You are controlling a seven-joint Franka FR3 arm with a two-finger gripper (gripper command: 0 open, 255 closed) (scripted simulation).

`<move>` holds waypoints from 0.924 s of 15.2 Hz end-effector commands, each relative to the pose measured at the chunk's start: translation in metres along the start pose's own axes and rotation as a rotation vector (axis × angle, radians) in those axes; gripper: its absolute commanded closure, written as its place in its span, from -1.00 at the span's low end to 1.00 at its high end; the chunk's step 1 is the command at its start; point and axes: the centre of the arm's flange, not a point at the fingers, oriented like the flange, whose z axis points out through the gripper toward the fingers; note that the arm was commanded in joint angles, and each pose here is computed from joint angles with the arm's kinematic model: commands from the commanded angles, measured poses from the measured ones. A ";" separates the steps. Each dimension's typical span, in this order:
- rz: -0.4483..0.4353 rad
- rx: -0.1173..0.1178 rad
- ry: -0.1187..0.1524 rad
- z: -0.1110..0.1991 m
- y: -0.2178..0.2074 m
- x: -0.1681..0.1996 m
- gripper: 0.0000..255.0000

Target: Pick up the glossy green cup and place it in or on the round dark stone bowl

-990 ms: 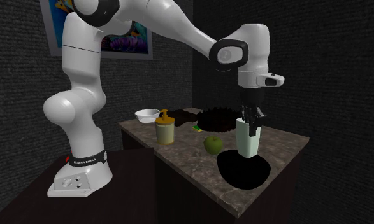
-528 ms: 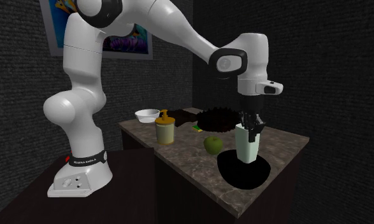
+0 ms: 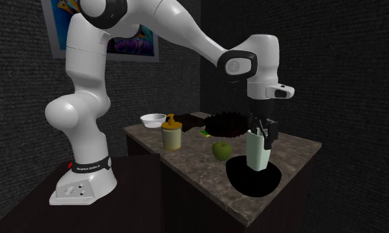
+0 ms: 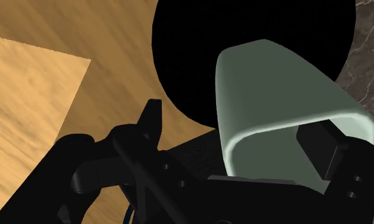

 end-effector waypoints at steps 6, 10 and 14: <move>0.000 0.000 0.000 -0.050 0.000 0.000 -1.00; 0.000 0.000 0.000 -0.050 0.000 0.000 -1.00; 0.000 0.000 0.000 -0.050 0.000 0.000 -1.00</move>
